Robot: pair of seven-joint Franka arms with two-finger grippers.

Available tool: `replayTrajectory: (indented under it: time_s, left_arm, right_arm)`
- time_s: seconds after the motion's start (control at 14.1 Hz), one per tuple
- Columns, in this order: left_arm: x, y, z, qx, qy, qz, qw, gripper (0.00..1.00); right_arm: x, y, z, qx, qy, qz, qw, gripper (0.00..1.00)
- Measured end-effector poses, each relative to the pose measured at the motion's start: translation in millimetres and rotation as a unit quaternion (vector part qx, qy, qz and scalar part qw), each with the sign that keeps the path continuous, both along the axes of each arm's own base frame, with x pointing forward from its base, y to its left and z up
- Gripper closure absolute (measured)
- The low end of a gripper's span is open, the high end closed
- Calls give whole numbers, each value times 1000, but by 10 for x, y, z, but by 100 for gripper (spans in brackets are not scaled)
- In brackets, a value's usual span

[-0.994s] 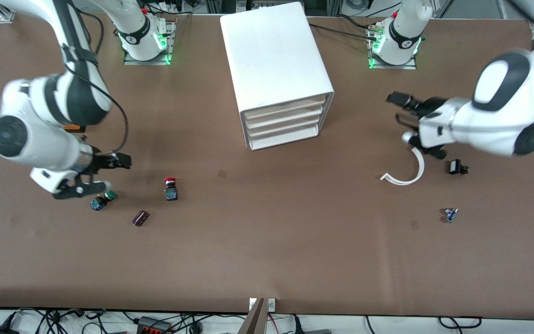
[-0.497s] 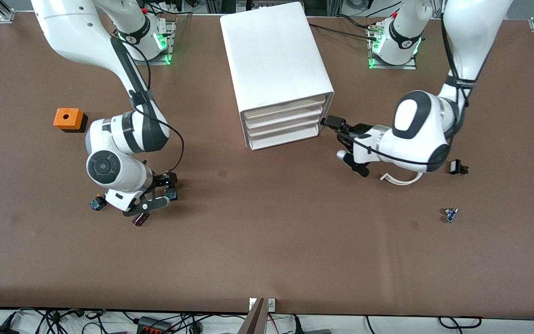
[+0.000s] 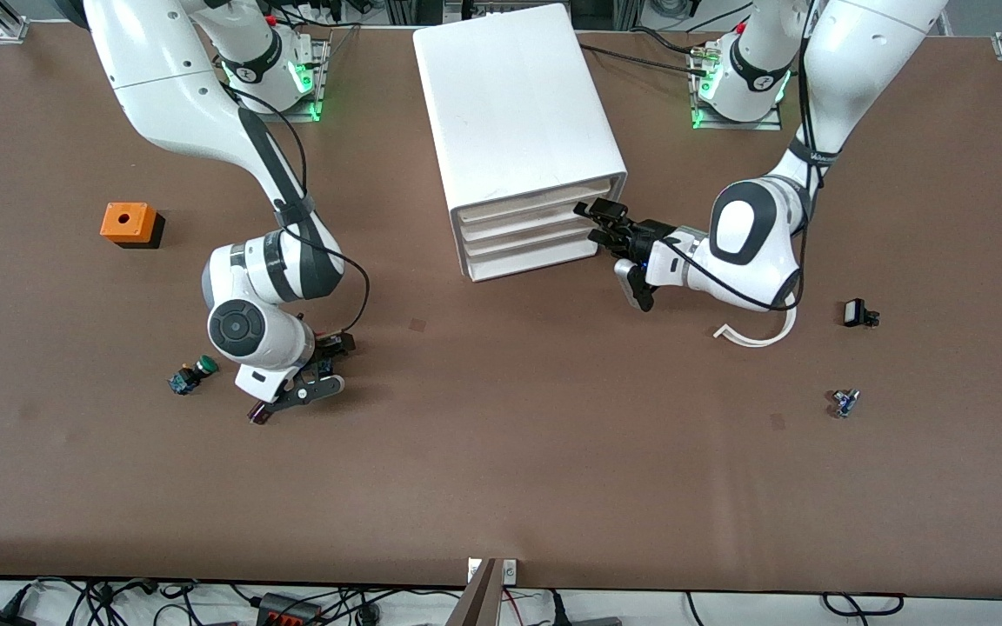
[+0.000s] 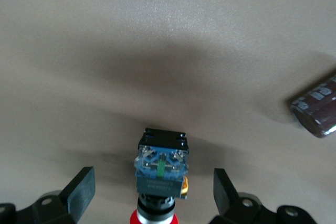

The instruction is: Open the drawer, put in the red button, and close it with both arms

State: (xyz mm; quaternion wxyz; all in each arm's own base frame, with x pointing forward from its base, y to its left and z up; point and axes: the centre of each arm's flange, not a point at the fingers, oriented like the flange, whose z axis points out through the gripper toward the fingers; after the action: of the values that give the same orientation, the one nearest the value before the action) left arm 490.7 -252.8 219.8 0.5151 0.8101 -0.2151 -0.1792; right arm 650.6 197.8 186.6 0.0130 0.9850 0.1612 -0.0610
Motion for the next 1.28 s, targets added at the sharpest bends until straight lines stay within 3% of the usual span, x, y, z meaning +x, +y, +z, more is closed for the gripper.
replayTrajectory:
  time_s: [0.21,0.28,0.36,0.57,0.71,1.14,1.28]
  left_arm:
    - [-75,1,-135,-20,-9,-10,1000,52]
    - [-98,4,-184,-24,-10,-14,1000,60]
    - [-114,6,-231,-27,-10,-16,999,60]
    - [-105,-1,-224,-46,-10,-15,999,84]
    - [-10,14,-168,-51,-24,-12,998,85]
    - [680,434,-171,-49,-63,41,996,86]
    - [798,496,-237,-47,-67,50,995,72]
  right_arm:
    - [-9,-4,-57,-1,3,0,1000,0]
    - [-10,-4,-64,-1,4,0,1000,4]
    - [-12,-4,-68,-1,4,0,1000,4]
    - [-13,-6,-71,-1,5,2,1000,37]
    - [-4,-6,-60,-1,4,3,1000,59]
    - [316,146,517,13,-33,10,999,60]
    - [457,310,962,23,-46,18,999,60]
